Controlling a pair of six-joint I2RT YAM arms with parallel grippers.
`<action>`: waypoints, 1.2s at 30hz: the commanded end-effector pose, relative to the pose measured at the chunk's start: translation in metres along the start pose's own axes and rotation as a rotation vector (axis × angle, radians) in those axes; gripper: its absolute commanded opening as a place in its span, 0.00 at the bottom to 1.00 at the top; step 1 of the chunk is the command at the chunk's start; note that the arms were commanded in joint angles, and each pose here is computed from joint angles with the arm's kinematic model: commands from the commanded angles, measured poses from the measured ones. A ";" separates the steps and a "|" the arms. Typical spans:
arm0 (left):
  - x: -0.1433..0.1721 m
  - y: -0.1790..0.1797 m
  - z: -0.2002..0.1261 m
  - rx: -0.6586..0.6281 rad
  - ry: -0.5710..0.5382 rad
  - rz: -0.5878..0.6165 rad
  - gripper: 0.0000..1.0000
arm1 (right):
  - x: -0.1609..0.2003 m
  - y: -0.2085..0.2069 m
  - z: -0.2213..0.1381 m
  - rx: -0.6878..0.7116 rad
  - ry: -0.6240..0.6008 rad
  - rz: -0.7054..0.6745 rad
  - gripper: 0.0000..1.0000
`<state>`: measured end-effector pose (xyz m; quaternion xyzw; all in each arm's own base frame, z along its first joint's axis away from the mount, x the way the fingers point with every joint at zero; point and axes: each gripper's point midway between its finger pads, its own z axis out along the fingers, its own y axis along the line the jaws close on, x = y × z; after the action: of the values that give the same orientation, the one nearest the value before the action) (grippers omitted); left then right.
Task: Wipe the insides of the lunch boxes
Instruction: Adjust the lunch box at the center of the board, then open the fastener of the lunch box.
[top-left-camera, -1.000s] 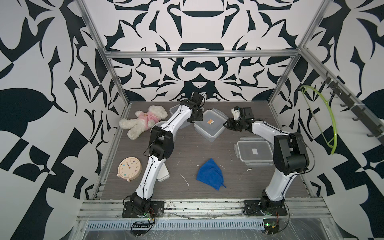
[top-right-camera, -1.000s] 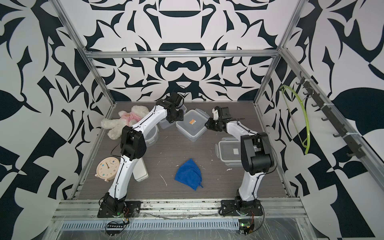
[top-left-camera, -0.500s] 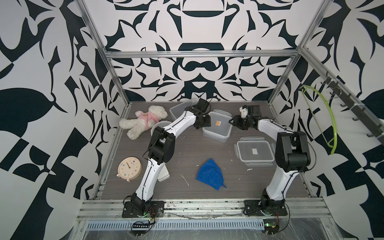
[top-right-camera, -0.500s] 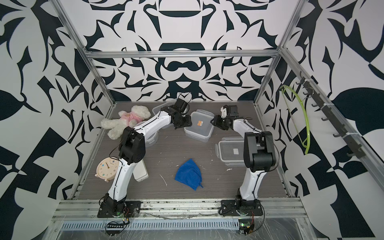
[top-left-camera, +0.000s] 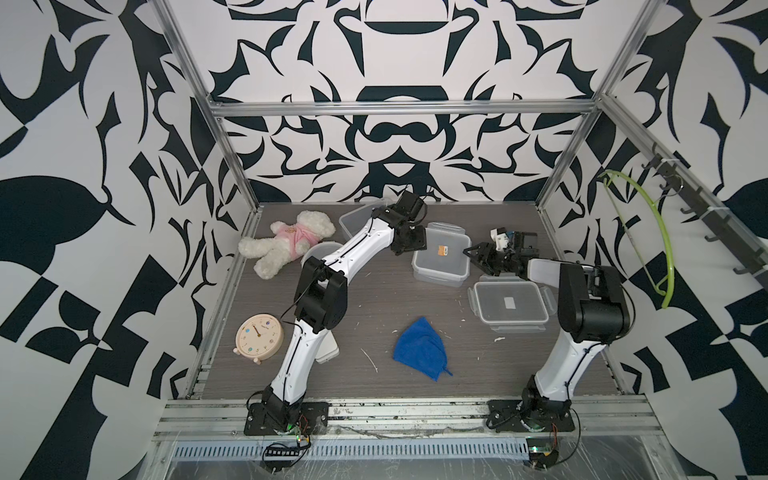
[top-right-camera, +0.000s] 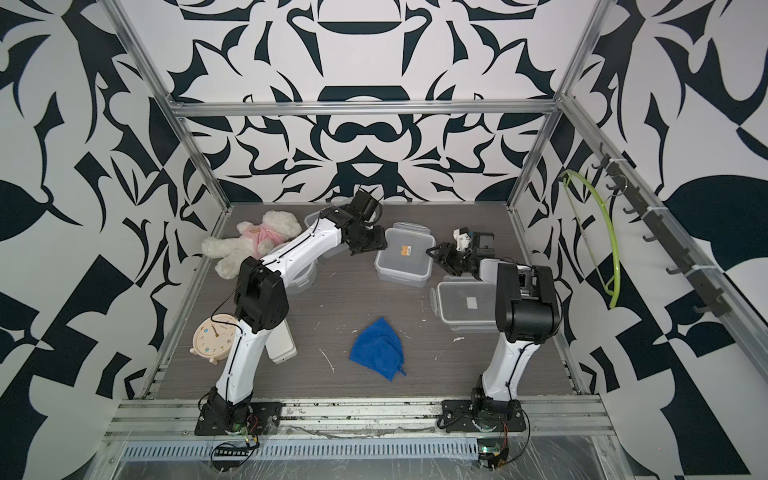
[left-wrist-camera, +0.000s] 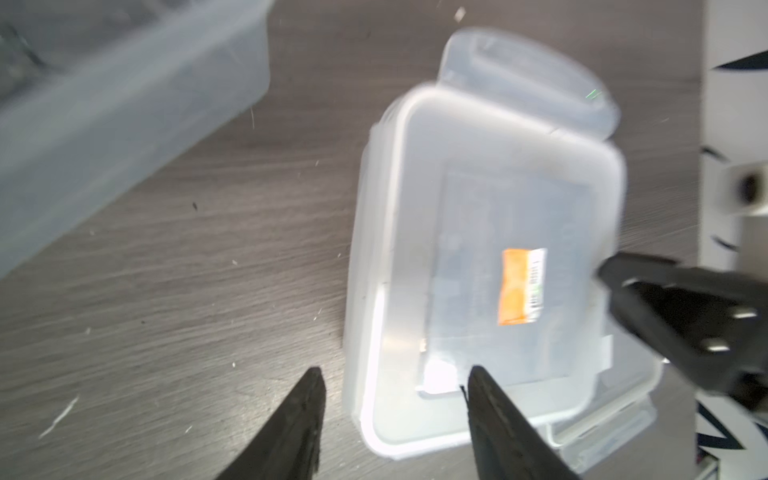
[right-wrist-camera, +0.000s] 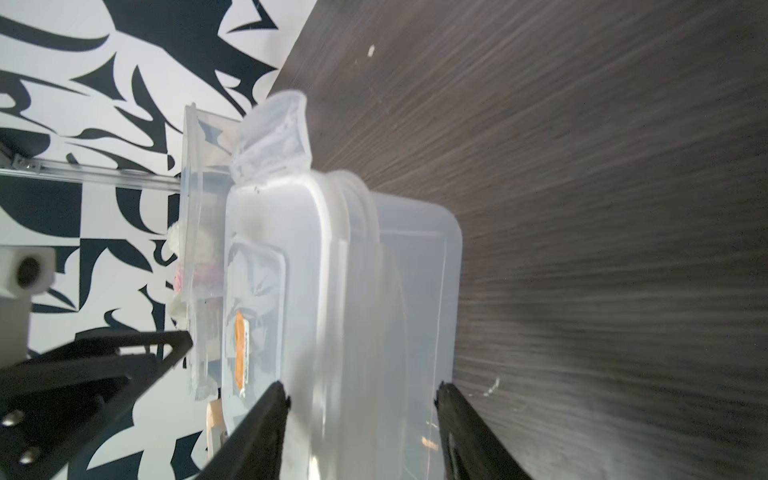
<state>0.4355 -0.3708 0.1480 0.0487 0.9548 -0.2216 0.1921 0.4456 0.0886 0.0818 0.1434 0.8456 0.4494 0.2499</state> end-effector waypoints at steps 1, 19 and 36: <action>-0.001 -0.034 -0.021 0.103 -0.012 0.010 0.58 | -0.009 0.038 -0.002 -0.191 -0.022 -0.062 0.59; 0.053 -0.028 0.061 0.147 0.168 -0.082 0.55 | -0.011 0.034 0.014 -0.445 -0.061 0.088 0.52; 0.087 -0.002 0.120 0.116 0.281 -0.140 0.52 | -0.002 0.021 0.021 -0.300 -0.036 0.077 0.03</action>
<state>0.4244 -0.4580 0.1200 0.0610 0.9118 -0.3807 0.1412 0.4663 0.1031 0.0779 0.1833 0.7323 0.6019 0.2605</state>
